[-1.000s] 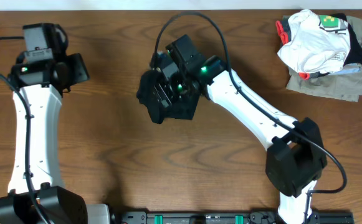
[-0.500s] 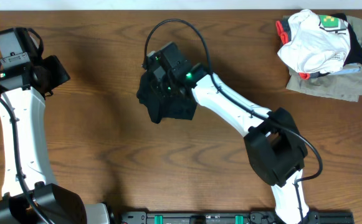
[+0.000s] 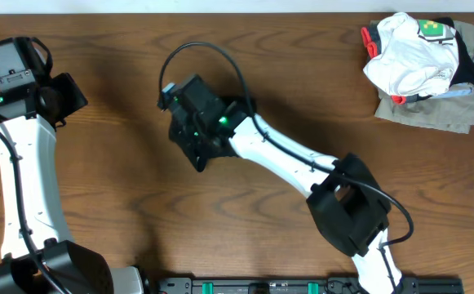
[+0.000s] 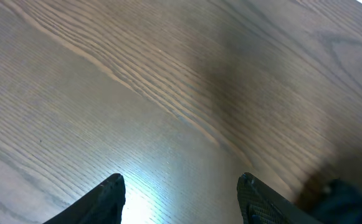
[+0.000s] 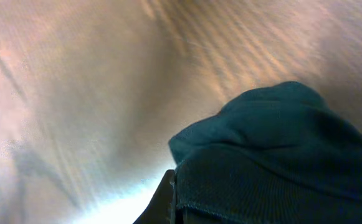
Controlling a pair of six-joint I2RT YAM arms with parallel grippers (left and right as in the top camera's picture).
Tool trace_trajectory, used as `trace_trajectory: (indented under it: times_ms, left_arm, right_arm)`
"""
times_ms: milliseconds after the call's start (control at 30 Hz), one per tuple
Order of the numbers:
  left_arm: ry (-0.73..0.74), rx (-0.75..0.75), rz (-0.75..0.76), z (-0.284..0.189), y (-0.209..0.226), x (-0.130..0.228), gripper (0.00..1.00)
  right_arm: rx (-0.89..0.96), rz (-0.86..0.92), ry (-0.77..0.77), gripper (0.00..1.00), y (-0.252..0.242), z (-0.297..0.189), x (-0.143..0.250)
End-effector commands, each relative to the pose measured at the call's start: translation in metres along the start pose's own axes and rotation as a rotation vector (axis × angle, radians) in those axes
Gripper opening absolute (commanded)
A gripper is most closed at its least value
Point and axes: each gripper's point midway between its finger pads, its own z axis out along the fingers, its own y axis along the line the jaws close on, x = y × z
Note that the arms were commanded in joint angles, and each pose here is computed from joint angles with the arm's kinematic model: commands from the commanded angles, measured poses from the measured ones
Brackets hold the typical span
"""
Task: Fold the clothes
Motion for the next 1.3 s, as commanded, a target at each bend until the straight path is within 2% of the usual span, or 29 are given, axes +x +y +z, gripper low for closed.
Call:
trace_trajectory:
  times_ms: [0, 33, 67, 100, 167, 200, 367, 500, 633, 900, 1067, 1267]
  left_arm:
    - [0.001, -0.009, -0.019, 0.002, 0.003, 0.001, 0.59]
    - [0.001, -0.009, -0.018, 0.002, 0.003, 0.001, 0.6]
    - [0.001, -0.009, -0.018, 0.002, 0.003, 0.001, 0.6]
    - [0.001, -0.009, -0.018, 0.002, 0.003, 0.001, 0.6]
    - [0.002, -0.009, -0.018, 0.002, 0.003, 0.001, 0.6]
    - [0.002, -0.009, -0.018, 0.002, 0.003, 0.001, 0.6]
    - [0.03, 0.057, -0.005, 0.004, -0.009, 0.006, 0.6]
    - [0.072, 0.185, 0.155, 0.004, -0.037, 0.018, 0.6]
    - [0.095, 0.215, 0.315, 0.005, -0.056, 0.031, 0.6]
    - [0.215, 0.294, 0.663, 0.021, -0.102, 0.078, 0.6]
    - [0.269, 0.33, 0.749, 0.033, -0.125, 0.101, 0.6]
    - [0.286, 0.534, 0.851, 0.017, -0.154, 0.121, 0.6]
  right_arm:
    - [-0.029, 0.02, -0.012, 0.01, 0.012, -0.002, -0.008]
    - [-0.029, 0.018, -0.009, 0.15, 0.012, -0.002, -0.007]
    - [-0.028, 0.02, -0.006, 0.48, 0.011, -0.004, -0.007]
    - [-0.027, 0.022, -0.004, 0.72, 0.011, -0.008, -0.008]
    - [-0.022, 0.027, -0.001, 0.83, 0.01, -0.02, -0.013]
    - [-0.019, 0.03, -0.002, 0.85, 0.01, -0.028, -0.016]
    - [0.067, 0.073, -0.02, 0.88, -0.016, -0.073, -0.033]
    - [0.195, 0.165, -0.007, 0.83, -0.059, -0.088, -0.027]
    - [0.223, 0.253, 0.036, 0.75, -0.083, -0.08, -0.012]
    - [0.222, 0.394, 0.121, 0.64, -0.091, -0.045, 0.017]
    - [0.201, 0.397, 0.121, 0.61, -0.088, -0.041, 0.017]
    - [0.217, 0.444, 0.135, 0.58, -0.098, -0.043, 0.023]
